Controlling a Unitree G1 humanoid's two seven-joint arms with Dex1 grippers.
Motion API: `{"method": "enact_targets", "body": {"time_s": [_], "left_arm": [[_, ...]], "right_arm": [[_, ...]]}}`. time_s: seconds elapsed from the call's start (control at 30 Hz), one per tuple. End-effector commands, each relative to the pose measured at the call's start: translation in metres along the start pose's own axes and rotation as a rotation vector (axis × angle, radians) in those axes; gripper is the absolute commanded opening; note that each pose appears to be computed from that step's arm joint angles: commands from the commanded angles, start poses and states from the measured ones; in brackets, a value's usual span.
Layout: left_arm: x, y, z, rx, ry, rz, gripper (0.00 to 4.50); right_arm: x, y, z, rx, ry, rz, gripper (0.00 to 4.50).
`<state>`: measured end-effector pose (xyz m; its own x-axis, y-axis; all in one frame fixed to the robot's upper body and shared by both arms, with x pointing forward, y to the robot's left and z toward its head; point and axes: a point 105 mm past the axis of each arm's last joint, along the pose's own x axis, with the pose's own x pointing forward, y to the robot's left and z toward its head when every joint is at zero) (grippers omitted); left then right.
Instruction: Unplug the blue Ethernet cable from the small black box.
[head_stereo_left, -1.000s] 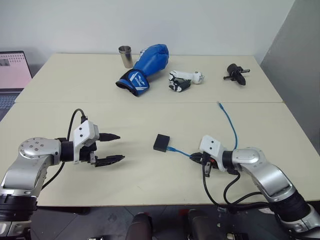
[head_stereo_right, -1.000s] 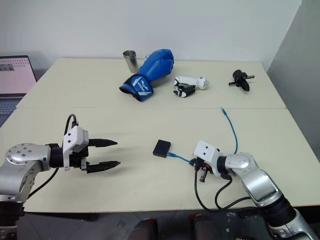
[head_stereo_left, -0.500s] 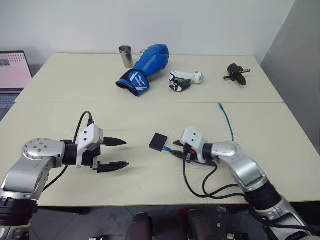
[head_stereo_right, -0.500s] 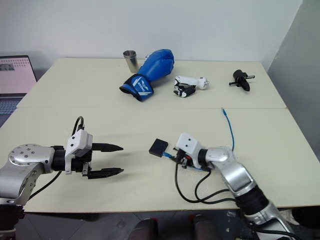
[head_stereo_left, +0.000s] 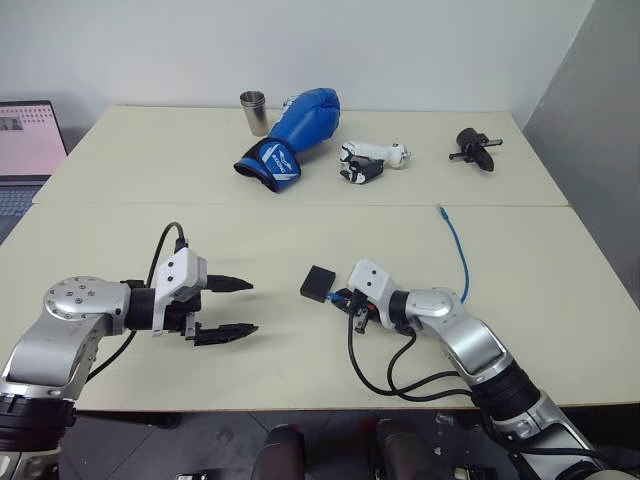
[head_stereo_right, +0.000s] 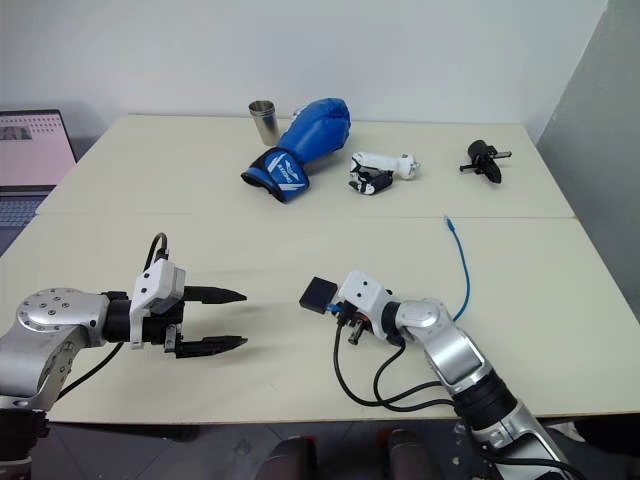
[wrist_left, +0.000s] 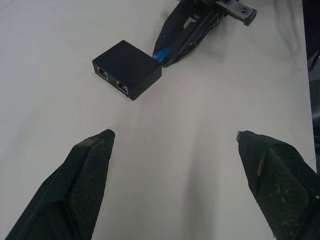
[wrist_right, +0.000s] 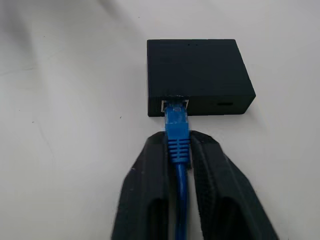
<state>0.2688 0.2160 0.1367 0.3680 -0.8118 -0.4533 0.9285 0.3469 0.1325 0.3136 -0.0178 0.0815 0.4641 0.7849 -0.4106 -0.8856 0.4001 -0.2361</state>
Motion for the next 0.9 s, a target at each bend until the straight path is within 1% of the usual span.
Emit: {"method": "enact_targets", "body": {"time_s": [0.03, 0.1, 0.17, 0.2, 0.33, 0.4, 0.53, 0.63, 0.77, 0.9], "left_arm": [[-0.007, 0.011, 0.009, -0.009, -0.045, 0.067, 4.18], [-0.007, 0.016, 0.010, -0.042, -0.072, 0.094, 4.18], [-0.005, 0.021, 0.009, -0.153, -0.086, 0.119, 4.18], [-0.004, 0.023, 0.010, -0.204, -0.105, 0.124, 4.18], [0.002, 0.022, 0.023, -0.418, -0.251, 0.071, 4.18], [0.005, 0.024, 0.030, -0.482, -0.312, 0.056, 4.18], [0.011, 0.029, 0.049, -0.548, -0.420, 0.021, 4.18], [0.016, 0.029, 0.060, -0.573, -0.460, -0.019, 4.18], [0.023, 0.020, 0.065, -0.576, -0.439, -0.099, 4.18], [0.025, 0.019, 0.068, -0.575, -0.441, -0.130, 4.18]], "right_arm": [[0.000, -0.003, 0.009, -0.065, -0.015, -0.015, 0.11], [-0.002, -0.006, 0.014, -0.112, -0.026, -0.026, 0.11], [-0.006, -0.013, 0.026, -0.229, -0.056, -0.052, 0.11], [-0.009, -0.016, 0.032, -0.296, -0.071, -0.065, 0.11], [-0.021, -0.023, 0.065, -0.696, -0.159, -0.116, 0.11], [-0.024, -0.022, 0.075, -0.792, -0.203, -0.115, 0.11], [-0.029, -0.011, 0.087, -0.870, -0.294, -0.085, 0.11], [-0.033, -0.006, 0.092, -0.919, -0.339, -0.076, 0.11], [-0.038, -0.006, 0.098, -0.939, -0.376, -0.074, 0.11], [-0.041, -0.005, 0.103, -0.942, -0.396, -0.068, 0.11]]}}
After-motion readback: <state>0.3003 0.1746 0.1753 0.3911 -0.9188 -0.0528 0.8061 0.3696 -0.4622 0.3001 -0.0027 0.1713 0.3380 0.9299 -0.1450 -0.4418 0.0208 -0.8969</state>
